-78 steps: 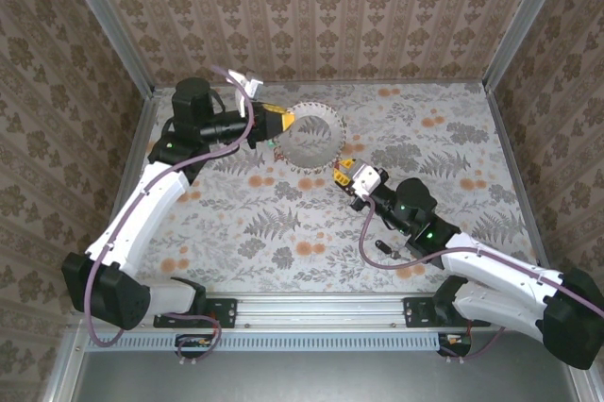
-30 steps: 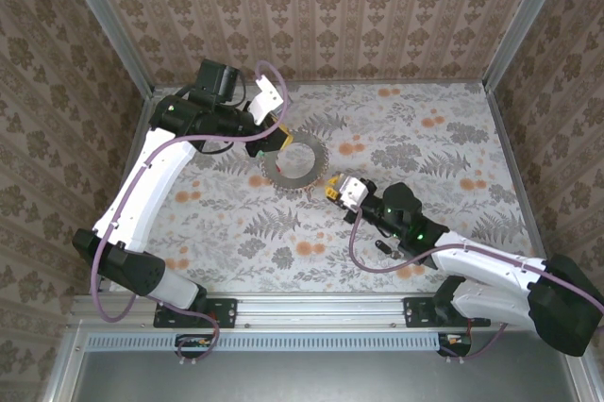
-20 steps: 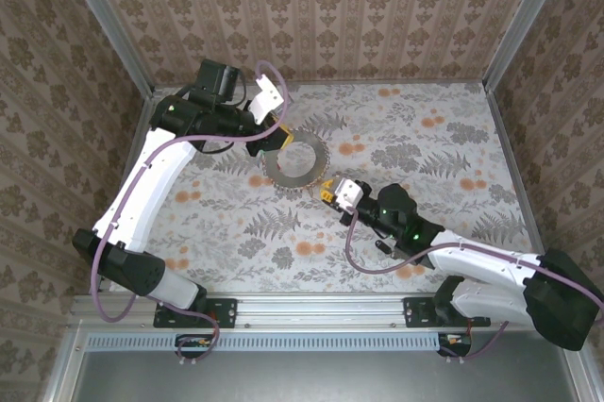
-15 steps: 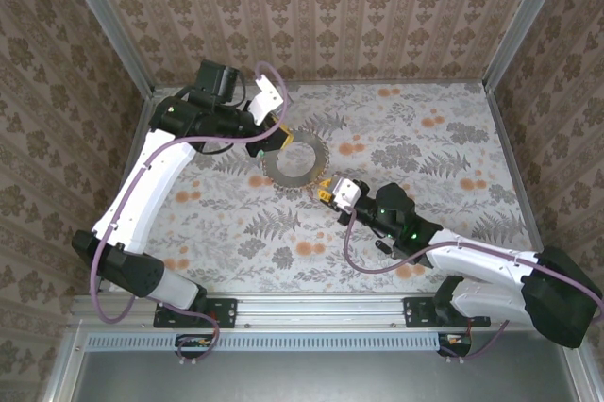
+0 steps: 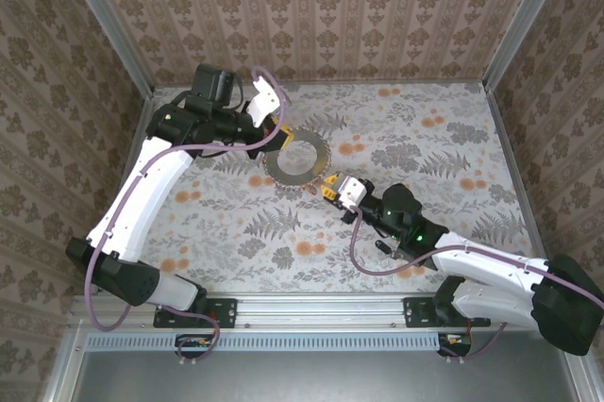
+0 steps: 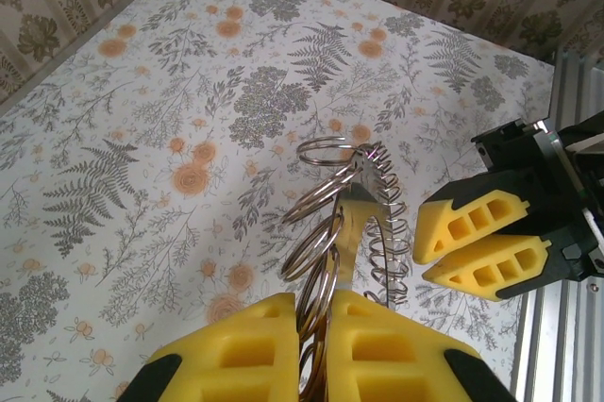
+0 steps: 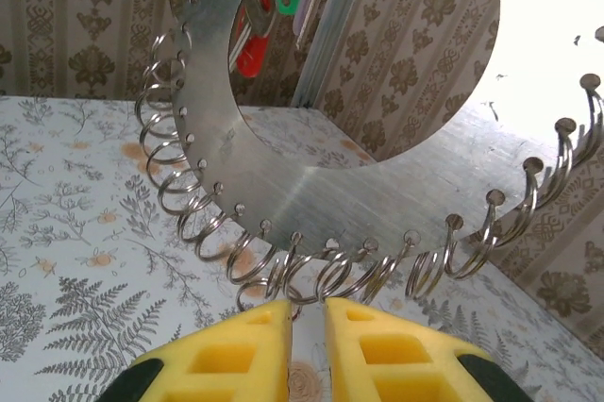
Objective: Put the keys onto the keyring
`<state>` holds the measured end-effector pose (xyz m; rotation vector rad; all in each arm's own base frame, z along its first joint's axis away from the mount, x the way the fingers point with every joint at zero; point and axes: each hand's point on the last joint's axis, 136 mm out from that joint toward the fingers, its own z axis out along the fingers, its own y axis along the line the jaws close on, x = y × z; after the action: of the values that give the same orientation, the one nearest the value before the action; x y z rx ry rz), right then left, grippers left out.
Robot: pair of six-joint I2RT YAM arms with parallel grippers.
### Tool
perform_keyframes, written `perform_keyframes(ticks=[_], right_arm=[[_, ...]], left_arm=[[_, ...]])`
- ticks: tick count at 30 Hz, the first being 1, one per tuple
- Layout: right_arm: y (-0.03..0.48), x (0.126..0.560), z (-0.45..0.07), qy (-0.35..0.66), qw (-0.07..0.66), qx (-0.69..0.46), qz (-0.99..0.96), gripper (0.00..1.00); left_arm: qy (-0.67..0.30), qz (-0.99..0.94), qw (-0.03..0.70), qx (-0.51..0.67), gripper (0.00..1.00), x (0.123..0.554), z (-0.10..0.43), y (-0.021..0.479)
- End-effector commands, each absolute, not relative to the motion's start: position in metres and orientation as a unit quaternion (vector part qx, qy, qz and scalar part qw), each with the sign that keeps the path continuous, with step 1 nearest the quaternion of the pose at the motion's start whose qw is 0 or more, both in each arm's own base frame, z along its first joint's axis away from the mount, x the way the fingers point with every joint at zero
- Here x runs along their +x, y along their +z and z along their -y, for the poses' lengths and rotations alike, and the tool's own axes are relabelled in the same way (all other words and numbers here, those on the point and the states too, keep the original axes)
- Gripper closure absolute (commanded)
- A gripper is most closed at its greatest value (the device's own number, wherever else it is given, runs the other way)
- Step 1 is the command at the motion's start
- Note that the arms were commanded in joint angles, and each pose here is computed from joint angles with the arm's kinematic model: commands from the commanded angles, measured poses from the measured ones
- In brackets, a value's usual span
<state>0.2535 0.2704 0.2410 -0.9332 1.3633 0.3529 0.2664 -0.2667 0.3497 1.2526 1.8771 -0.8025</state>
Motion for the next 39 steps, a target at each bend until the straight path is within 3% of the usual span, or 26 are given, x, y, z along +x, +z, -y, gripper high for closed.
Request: perform_keyframes(ticks=[1, 39], right_arm=[[0.236, 0.253, -0.264, 0.144, 0.662, -0.406, -0.613, 0.81], [0.251, 0.244, -0.297, 0.189, 0.661, -0.436, -0.582, 0.83]], left_arm=[[-0.322, -0.705, 0.399, 0.489, 1.0, 0.259, 0.268, 0.372], [-0.327, -0.692, 0.422, 0.485, 1.0, 0.255, 0.267, 0.383]])
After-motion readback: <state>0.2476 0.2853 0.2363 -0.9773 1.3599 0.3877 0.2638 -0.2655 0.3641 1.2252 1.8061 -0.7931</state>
